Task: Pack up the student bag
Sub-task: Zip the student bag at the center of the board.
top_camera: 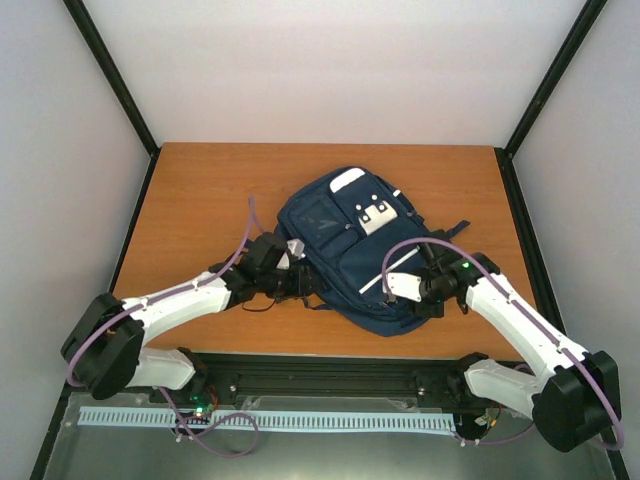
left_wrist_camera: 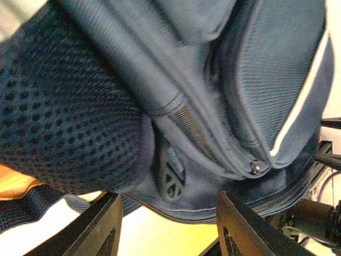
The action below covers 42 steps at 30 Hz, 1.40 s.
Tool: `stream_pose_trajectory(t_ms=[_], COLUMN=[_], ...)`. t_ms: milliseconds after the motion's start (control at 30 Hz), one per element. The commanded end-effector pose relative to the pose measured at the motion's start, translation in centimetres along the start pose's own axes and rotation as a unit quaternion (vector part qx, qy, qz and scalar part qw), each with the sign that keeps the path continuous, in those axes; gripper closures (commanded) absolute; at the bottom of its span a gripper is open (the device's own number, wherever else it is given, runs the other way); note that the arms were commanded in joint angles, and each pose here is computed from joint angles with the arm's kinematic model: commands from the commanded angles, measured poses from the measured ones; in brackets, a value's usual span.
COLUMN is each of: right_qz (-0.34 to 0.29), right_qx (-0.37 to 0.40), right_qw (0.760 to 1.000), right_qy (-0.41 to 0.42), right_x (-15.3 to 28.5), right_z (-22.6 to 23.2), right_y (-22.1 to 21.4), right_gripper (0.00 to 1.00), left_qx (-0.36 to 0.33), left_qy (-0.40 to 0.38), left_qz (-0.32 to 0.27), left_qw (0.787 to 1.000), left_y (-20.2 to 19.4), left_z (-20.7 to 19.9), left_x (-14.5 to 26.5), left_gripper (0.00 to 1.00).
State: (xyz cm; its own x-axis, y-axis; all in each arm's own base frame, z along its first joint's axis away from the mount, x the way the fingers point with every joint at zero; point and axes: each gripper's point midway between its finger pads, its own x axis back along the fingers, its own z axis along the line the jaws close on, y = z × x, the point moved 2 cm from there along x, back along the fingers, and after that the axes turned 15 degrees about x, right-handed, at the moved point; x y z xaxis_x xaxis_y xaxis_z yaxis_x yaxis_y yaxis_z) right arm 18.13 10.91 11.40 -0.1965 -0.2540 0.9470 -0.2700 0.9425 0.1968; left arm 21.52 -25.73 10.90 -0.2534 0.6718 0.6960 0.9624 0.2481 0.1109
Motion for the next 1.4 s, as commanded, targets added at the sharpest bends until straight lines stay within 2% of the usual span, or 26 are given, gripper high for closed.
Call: stream_pose_trajectory(t_ms=[0, 133, 233, 500, 600, 667, 967, 1067, 1167, 1367], right_qz=[-0.038, -0.098, -0.114, -0.087, -0.08, -0.075, -0.06, -0.056, -0.044, -0.042], right_qx=[-0.109, -0.182, -0.206, -0.2, -0.189, -0.184, -0.185, -0.181, -0.183, -0.197], right_qw=[0.993, 0.977, 0.97, 0.971, 0.973, 0.975, 0.977, 0.978, 0.979, 0.977], right_qy=[0.005, 0.049, 0.067, 0.093, 0.103, 0.099, 0.088, 0.09, 0.083, 0.067], right_x=[1.7, 2.1, 1.4, -0.8, -1.4, -1.9, -3.5, -4.2, -4.8, -4.7], right_z=[-1.2, -1.6, -1.6, -0.4, 0.4, 0.6, -0.1, 0.0, -0.2, -0.8], right_y=[1.1, 3.4, 3.9, 3.5, 3.5, 3.5, 3.9, 4.1, 4.0, 3.9], right_gripper=[0.6, 0.61, 0.64, 0.67, 0.63, 0.61, 0.62, 0.68, 0.8, 0.97], left_qx=[-0.042, -0.034, -0.024, -0.01, -0.002, 0.0, 0.029, 0.034, 0.039, 0.053], left_qy=[-0.012, -0.057, -0.076, -0.104, -0.079, -0.066, -0.047, -0.051, -0.052, -0.053], left_qz=[-0.012, 0.005, 0.013, 0.034, 0.049, 0.06, 0.078, 0.08, 0.082, 0.08], left_qw=[0.999, 0.998, 0.997, 0.994, 0.996, 0.996, 0.995, 0.995, 0.995, 0.994], left_y=[0.7, 0.7, 0.8, -0.1, -0.7, -1.2, -1.5, -1.3, -1.2, -1.1], left_z=[-2.4, -4.9, -6.3, -9.2, -9.0, -8.9, -8.2, -8.6, -8.6, -8.2], left_x=[1.4, 1.2, 0.7, -1.0, -2.4, -3.1, -5.7, -6.3, -6.7, -7.5], left_gripper=[0.5, 0.49, 0.47, 0.54, 0.55, 0.52, 0.56, 0.57, 0.58, 0.6])
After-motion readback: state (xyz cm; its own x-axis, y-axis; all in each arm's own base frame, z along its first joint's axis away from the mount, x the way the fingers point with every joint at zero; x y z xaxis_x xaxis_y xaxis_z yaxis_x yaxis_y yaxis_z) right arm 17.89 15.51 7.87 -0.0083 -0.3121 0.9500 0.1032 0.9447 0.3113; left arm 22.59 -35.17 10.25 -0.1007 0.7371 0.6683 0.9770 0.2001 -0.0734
